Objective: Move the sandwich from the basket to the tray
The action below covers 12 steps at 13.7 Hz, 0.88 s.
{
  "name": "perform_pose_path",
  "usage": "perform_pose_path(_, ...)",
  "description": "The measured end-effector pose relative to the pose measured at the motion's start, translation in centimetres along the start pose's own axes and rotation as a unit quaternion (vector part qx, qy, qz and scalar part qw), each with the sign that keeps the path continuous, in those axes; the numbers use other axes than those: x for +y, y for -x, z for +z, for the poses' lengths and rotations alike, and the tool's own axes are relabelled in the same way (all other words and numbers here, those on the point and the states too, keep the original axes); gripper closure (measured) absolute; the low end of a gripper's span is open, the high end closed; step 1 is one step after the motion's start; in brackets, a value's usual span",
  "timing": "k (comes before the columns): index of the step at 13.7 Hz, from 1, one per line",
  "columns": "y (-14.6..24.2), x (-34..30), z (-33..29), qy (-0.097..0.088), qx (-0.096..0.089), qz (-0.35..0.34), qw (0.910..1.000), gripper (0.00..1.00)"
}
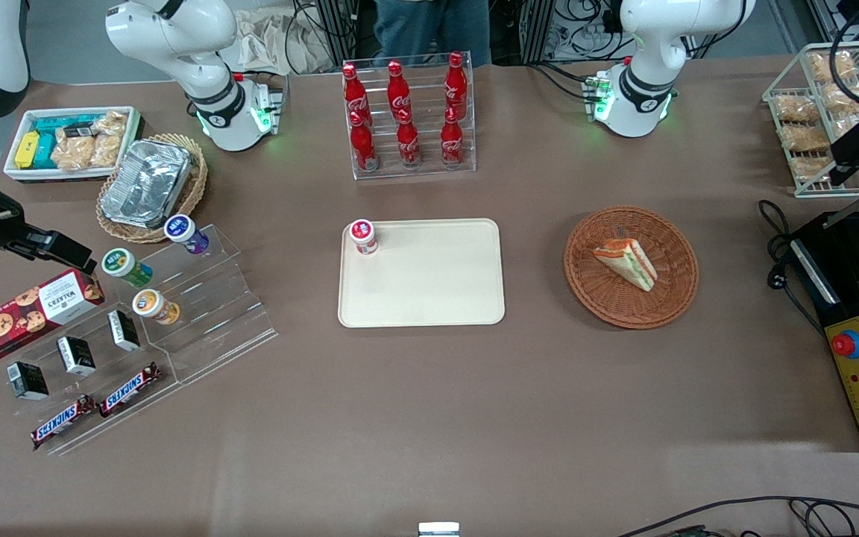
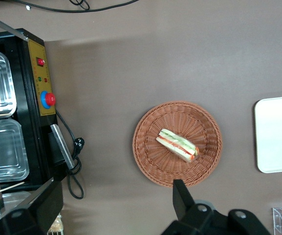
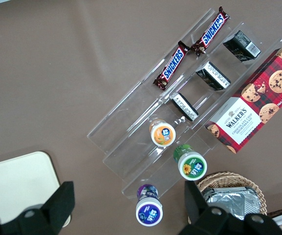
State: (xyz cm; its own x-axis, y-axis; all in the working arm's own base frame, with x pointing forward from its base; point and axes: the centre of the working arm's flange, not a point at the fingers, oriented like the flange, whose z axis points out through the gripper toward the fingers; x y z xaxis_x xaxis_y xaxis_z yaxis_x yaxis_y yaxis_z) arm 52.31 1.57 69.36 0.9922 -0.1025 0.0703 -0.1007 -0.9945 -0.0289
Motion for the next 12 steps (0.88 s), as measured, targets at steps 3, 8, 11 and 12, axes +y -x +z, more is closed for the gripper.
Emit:
perform_pose_path(3,-0.1,0.7,0.0,0.000,0.001,-0.005,1.0000,0.00)
perform_pose_path(8,0.1,2.0,2.2,0.003,-0.035,-0.004,0.9994,0.00)
perform_pose_path(11,0.2,2.6,3.9,0.004,-0.053,-0.021,0.9984,0.00)
perform_pose_path(12,0.2,3.1,5.1,0.004,-0.058,-0.032,0.9978,0.00)
